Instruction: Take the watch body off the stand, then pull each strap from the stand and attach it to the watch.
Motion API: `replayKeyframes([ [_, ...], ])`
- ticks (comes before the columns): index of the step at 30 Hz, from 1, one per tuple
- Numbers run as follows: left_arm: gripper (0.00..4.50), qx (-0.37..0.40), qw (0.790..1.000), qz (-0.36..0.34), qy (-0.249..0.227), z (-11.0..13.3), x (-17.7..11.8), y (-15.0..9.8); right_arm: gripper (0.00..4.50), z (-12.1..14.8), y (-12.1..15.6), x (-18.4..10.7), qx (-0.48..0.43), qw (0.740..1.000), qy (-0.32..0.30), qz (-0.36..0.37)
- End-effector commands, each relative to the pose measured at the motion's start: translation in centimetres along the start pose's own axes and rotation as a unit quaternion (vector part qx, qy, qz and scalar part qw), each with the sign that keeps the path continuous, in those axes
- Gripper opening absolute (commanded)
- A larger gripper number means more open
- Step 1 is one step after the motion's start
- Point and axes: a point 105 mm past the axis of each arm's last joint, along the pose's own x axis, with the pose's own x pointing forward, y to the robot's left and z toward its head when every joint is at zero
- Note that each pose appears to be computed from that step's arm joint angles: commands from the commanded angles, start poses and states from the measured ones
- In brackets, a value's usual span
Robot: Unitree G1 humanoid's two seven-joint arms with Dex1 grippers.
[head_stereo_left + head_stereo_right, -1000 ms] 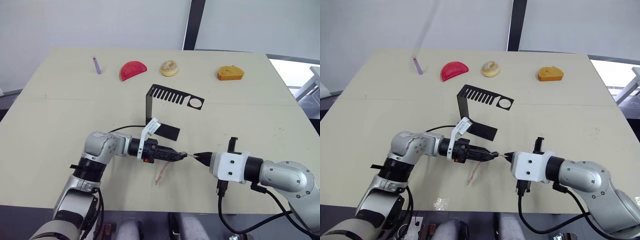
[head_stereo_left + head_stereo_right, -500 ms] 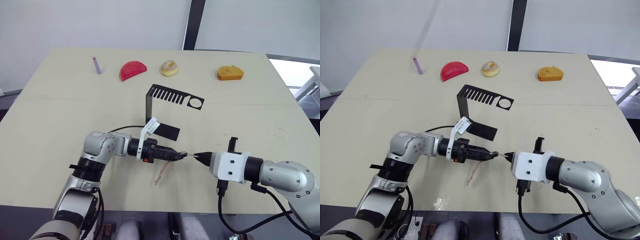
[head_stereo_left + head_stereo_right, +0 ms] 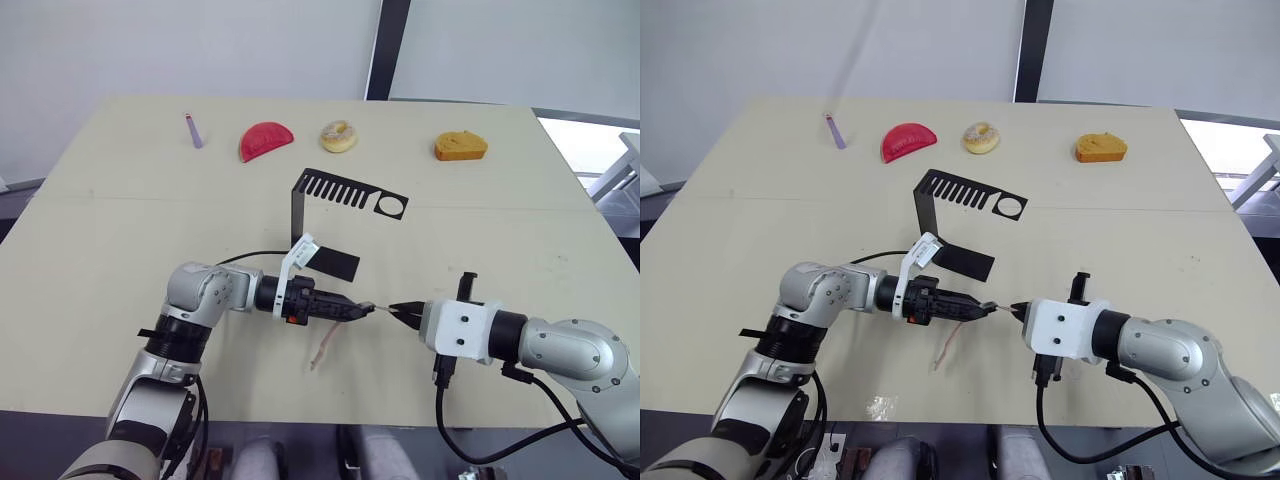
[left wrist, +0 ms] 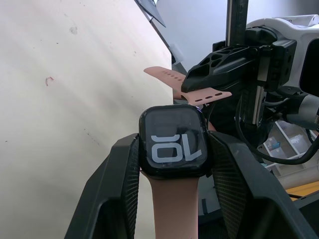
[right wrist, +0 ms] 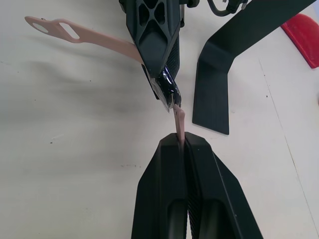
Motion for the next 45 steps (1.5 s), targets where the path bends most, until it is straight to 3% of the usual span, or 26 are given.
replayKeyframes([
  [1,1.60,0.016,1.000,-0.022,-0.014,1.14,0.11,-0.93,0.00,1.27,-0.39,-0.47,-0.019,1.000,-0.017,-0.007],
  [26,1.60,0.010,1.000,-0.018,-0.016,1.03,-0.20,-0.53,0.00,1.40,-0.32,-1.46,-0.014,1.000,-0.011,-0.014],
  [45,1.60,0.010,0.999,-0.032,-0.017,1.18,-0.37,-0.66,0.00,1.47,-0.07,-0.58,-0.018,1.000,-0.018,-0.014],
])
